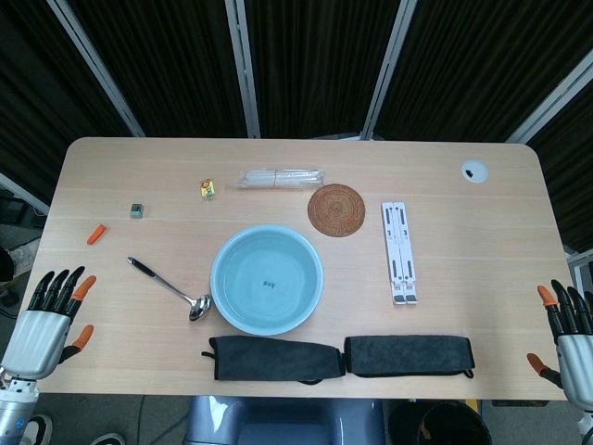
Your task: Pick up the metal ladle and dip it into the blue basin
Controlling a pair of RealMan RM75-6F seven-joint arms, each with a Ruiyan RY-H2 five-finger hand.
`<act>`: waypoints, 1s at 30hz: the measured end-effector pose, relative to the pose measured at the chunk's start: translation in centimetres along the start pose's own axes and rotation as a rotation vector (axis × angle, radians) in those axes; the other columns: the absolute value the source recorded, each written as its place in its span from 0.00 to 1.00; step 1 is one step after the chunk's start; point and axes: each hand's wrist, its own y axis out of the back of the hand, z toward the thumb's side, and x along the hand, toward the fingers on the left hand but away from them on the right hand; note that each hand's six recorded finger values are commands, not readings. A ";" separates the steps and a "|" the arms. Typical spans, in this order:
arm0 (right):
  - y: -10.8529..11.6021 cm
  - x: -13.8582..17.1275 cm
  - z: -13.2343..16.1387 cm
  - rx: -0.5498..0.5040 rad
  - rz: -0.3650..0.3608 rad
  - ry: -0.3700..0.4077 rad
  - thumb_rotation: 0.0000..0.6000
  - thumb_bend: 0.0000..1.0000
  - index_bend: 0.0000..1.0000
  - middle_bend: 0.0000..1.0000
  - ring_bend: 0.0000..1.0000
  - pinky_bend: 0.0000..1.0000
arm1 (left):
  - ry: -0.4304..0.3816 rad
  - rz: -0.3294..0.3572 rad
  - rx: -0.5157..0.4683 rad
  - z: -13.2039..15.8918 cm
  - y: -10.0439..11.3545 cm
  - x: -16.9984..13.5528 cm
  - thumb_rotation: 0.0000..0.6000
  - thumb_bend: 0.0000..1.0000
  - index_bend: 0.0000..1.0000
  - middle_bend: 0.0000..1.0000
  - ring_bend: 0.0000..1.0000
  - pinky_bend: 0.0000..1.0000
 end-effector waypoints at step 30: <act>-1.1 -1.8 0.0 0.036 0.012 -0.046 1.00 0.00 0.00 0.00 0.00 0.00 | 0.003 -0.182 0.192 -4.6 -5.1 12.7 1.00 0.33 0.39 0.00 0.00 0.00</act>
